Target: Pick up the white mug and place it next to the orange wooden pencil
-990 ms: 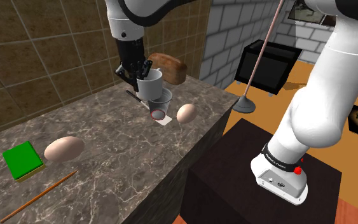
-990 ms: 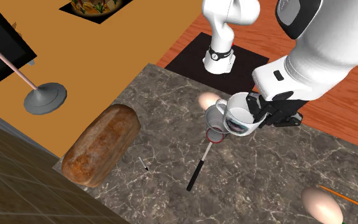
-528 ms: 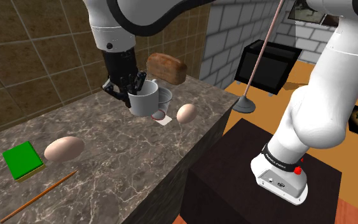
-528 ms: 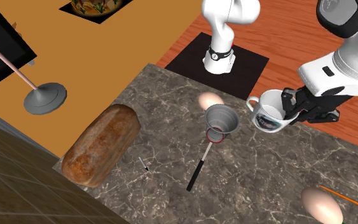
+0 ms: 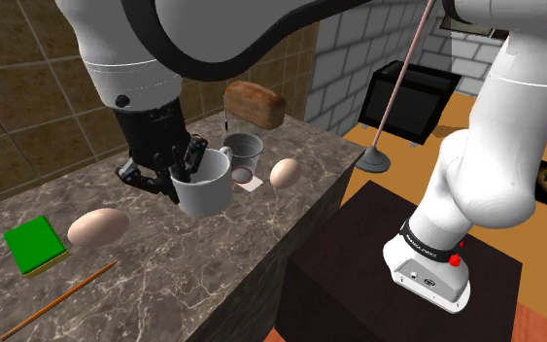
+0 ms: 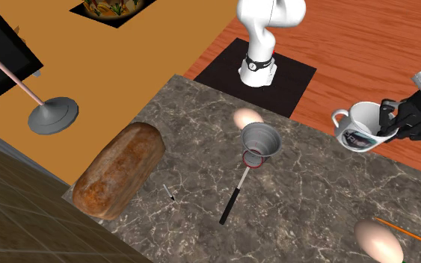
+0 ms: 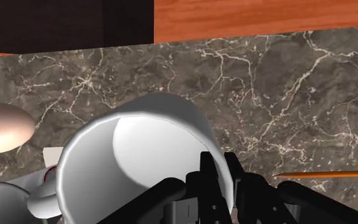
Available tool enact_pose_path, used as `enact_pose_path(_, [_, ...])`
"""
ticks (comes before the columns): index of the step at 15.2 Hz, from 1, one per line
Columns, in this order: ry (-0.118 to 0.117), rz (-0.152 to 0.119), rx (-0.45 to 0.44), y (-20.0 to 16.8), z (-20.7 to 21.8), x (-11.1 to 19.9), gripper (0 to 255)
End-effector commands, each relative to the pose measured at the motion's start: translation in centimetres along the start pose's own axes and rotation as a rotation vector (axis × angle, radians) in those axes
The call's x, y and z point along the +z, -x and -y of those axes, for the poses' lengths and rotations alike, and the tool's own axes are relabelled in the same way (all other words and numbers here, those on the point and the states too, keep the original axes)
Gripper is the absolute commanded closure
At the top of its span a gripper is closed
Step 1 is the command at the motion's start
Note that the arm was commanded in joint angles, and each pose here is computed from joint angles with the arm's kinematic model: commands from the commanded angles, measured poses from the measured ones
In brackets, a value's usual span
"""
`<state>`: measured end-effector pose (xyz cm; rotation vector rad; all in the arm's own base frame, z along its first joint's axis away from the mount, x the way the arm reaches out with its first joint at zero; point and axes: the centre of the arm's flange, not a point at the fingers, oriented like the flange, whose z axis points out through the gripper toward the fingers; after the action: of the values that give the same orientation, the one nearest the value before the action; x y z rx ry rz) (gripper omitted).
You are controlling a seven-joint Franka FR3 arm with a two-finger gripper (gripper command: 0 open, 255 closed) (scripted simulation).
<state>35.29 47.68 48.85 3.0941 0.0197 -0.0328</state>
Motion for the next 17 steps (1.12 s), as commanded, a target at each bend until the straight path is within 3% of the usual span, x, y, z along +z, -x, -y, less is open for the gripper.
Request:
enact_pose_path(1, [0.0,0.0,0.003,1.8,2.0,-0.1,255])
enact_pose_path(17, [0.0,0.0,0.003,1.6,2.4,8.3,255])
